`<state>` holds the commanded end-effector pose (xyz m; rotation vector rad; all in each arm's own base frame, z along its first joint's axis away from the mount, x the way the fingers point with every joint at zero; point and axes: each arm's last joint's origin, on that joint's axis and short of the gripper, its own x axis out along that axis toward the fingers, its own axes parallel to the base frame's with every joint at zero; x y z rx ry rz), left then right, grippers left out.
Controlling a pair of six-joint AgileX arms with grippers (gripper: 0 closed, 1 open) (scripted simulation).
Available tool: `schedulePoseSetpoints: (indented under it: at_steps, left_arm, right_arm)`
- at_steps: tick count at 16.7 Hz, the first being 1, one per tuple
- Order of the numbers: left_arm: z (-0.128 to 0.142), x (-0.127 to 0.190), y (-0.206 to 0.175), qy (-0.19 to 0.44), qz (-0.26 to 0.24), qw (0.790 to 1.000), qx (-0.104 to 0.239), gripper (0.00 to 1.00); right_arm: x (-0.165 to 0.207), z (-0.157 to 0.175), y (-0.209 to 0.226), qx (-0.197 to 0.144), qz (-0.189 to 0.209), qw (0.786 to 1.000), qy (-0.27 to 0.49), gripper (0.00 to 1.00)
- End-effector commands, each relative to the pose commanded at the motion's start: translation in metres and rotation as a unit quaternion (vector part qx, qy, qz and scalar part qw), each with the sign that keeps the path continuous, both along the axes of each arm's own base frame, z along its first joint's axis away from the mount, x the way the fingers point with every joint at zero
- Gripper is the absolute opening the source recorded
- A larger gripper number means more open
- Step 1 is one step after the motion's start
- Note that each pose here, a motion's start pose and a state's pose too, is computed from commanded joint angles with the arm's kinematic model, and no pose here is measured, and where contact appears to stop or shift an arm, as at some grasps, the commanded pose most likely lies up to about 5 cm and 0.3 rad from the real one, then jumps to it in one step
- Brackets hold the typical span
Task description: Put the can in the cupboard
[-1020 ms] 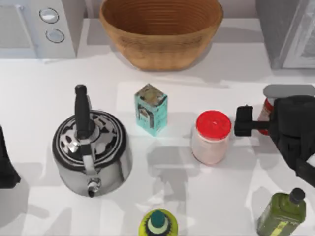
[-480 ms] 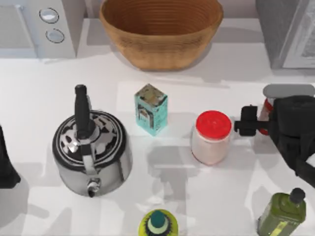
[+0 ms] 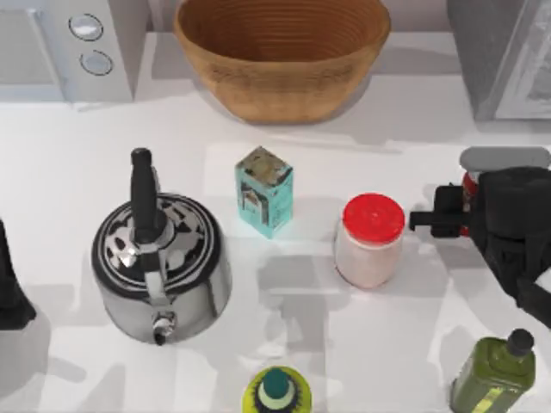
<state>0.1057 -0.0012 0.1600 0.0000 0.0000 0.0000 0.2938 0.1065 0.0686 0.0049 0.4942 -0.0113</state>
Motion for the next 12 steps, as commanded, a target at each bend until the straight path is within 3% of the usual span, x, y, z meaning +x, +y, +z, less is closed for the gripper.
schedulePoseSetpoints:
  at_steps: [12]
  left_arm:
    - [0.000, 0.000, 0.000, 0.000, 0.000, 1.000, 0.000, 1.00]
  right_arm:
    - [0.004, 0.010, -0.004, -0.002, -0.003, 1.000, -0.009, 0.00]
